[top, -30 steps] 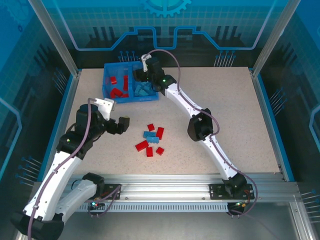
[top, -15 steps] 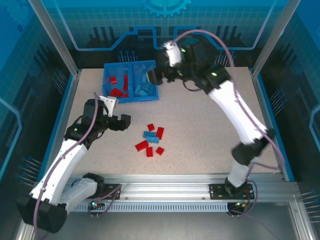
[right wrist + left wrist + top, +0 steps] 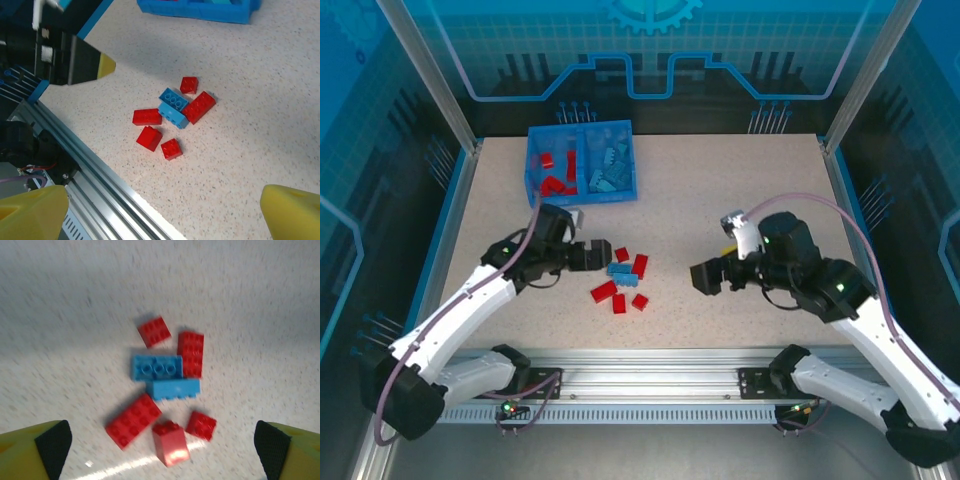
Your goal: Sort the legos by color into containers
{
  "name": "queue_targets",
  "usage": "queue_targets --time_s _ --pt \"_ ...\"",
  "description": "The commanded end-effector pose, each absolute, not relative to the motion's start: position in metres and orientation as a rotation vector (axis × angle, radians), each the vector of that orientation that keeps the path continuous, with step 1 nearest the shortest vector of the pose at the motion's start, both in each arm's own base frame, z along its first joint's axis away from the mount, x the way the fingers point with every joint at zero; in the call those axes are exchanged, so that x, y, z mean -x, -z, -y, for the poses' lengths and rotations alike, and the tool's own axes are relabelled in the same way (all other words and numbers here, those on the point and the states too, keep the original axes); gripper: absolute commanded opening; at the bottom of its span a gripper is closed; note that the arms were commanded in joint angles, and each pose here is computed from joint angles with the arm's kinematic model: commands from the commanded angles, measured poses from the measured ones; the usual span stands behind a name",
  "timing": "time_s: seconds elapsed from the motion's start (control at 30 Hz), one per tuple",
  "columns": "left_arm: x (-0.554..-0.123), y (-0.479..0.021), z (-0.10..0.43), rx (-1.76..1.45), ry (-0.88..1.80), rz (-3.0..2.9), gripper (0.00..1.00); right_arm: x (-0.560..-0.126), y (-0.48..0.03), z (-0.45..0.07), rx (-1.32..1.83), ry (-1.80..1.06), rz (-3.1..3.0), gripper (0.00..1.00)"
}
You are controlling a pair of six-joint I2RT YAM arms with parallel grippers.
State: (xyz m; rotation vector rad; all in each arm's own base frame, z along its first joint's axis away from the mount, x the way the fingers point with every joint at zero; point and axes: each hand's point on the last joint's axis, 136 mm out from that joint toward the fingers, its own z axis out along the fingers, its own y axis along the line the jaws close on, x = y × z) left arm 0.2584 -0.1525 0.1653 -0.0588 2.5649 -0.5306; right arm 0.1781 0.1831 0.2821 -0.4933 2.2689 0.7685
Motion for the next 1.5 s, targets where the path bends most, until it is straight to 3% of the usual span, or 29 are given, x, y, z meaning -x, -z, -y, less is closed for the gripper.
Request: queue_targets --time_s 0.0,0.27,0.6,0.97,1.23,1.47 --pt "-0.231 -0.129 0.153 0.263 0.448 -2.710 0.92 -0.177 -0.279 -0.172 0.410 -0.737 -2.277 1.00" --pt "-0.198 -0.077 0.180 0.321 0.196 -2.837 0.75 -0.186 -0.277 -0.174 0.414 -0.697 -2.292 1.00" --pt "-0.209 -0.042 0.223 0.178 0.216 -2.929 0.68 -0.184 -0.261 -0.190 0.446 -0.771 -2.366 1.00" --pt "-0.213 -0.024 0.221 0.189 0.126 -2.945 0.47 -0.179 -0.251 -0.195 0.461 -0.807 -2.426 1.00" --pt "-0.220 -0.042 0.218 0.190 0.144 -2.887 0.30 -0.171 -0.248 -0.211 0.543 -0.911 -2.446 1.00" --pt "-0.247 -0.125 0.212 0.153 0.209 -2.679 0.24 -0.175 -0.253 -0.215 0.518 -0.928 -2.429 1.00"
